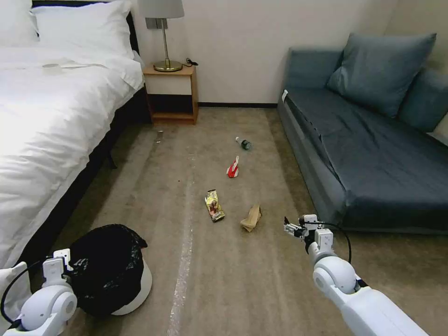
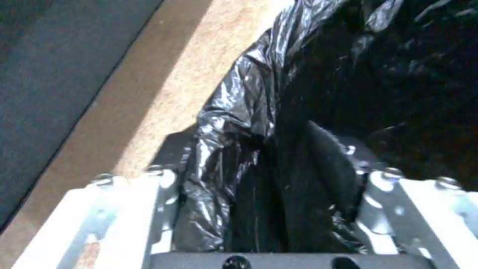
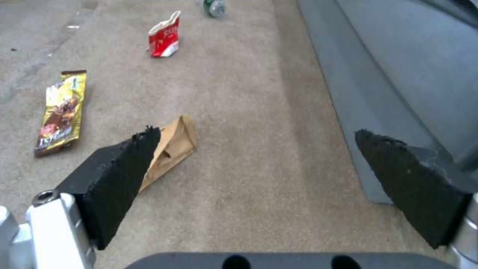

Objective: Pick up the trash bin, then pick up the garbage on the floor and place it into the trash bin.

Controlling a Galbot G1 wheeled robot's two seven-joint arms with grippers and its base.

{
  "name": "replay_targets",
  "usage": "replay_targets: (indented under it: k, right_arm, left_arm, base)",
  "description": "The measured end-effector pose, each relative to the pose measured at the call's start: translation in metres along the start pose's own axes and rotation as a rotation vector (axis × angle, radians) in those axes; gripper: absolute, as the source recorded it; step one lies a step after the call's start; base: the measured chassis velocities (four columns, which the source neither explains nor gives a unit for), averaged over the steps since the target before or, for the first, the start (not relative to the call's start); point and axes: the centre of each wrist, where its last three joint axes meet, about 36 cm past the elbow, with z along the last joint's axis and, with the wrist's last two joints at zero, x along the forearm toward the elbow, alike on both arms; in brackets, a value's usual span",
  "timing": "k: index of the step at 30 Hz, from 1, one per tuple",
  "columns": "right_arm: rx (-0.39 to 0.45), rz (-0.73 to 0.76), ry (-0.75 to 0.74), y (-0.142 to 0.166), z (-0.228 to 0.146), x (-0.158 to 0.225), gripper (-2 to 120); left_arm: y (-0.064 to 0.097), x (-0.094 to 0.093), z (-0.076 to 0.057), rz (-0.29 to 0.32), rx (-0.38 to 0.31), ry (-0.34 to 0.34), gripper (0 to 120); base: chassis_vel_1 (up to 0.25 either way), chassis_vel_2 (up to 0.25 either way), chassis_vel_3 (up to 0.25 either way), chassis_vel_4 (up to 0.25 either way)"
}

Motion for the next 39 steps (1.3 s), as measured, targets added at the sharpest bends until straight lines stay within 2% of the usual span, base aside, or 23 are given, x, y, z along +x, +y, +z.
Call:
replay_targets:
  k: [2,3,5,6,8,9,11,16,19,22,26,28,30,33,35,39]
  right_arm:
    - [-0.004,0.0,-0.004,0.003,-0.002,0.001,100]
    - [-0.004,0.0,-0.004,0.003,-0.002,0.001,100]
    - [-0.006,-0.001,-0.007,0.005,-0.006,0.003,100]
    - [-0.006,-0.001,-0.007,0.005,-0.006,0.003,100]
    - [-0.009,0.0,-0.007,0.007,-0.009,0.006,100]
    - [-0.009,0.0,-0.007,0.007,-0.009,0.006,100]
    - [-0.019,0.005,-0.008,0.005,-0.01,0.011,100]
    - [-0.031,0.012,-0.007,0.001,-0.008,0.018,100]
    - [-0.038,0.014,-0.01,-0.001,-0.007,0.022,100]
    - [-0.056,0.017,-0.022,-0.007,-0.009,0.027,100]
    - [-0.066,0.006,-0.043,-0.012,-0.012,0.03,100]
    - [-0.068,-0.001,-0.058,-0.015,-0.014,0.033,100]
    - [-0.064,-0.036,-0.103,-0.018,-0.016,0.038,100]
    - [-0.06,-0.05,-0.124,-0.018,-0.016,0.039,100]
    - [-0.048,-0.079,-0.156,-0.018,-0.016,0.039,100]
    - [-0.035,-0.1,-0.184,-0.019,-0.014,0.04,100]
  left_arm:
    - [0.002,0.004,-0.002,0.019,-0.002,-0.029,38]
    - [0.002,0.004,-0.002,0.019,-0.002,-0.029,38]
    - [0.004,0.011,-0.006,0.037,0.001,-0.063,26]
    - [0.004,0.011,-0.006,0.037,0.001,-0.063,26]
    - [0.008,0.014,-0.008,0.04,-0.005,-0.11,16]
    - [0.008,0.014,-0.008,0.04,-0.005,-0.11,16]
    - [0.011,0.017,-0.006,0.042,-0.029,-0.168,9]
    - [0.014,0.019,-0.004,0.042,-0.083,-0.227,9]
    - [0.014,0.022,-0.006,0.044,-0.106,-0.256,9]
    - [0.017,0.024,-0.011,0.029,-0.159,-0.319,8]
    - [0.017,0.027,-0.016,0.02,-0.172,-0.352,7]
    - [0.018,0.029,-0.021,0.01,-0.183,-0.378,7]
    - [0.02,0.033,-0.037,-0.011,-0.207,-0.454,7]
    - [0.02,0.036,-0.042,-0.014,-0.207,-0.473,7]
    - [0.02,0.042,-0.052,-0.016,-0.203,-0.506,7]
    - [0.02,0.048,-0.058,-0.015,-0.211,-0.531,7]
  base:
    - [0.0,0.0,0.0,0.0]
    - [0.0,0.0,0.0,0.0]
    - [0.0,0.0,0.0,0.0]
    - [0.0,0.0,0.0,0.0]
    - [0.0,0.0,0.0,0.0]
    - [0.0,0.0,0.0,0.0]
    - [0.0,0.0,0.0,0.0]
    - [0.0,0.0,0.0,0.0]
    - [0.0,0.0,0.0,0.0]
    - [0.0,0.0,0.0,0.0]
    - [0.0,0.0,0.0,0.0]
    - [0.0,0.0,0.0,0.0]
    - [0.0,0.0,0.0,0.0]
    - [0.0,0.0,0.0,0.0]
    - [0.0,0.0,0.0,0.0]
    - [0.0,0.0,0.0,0.0]
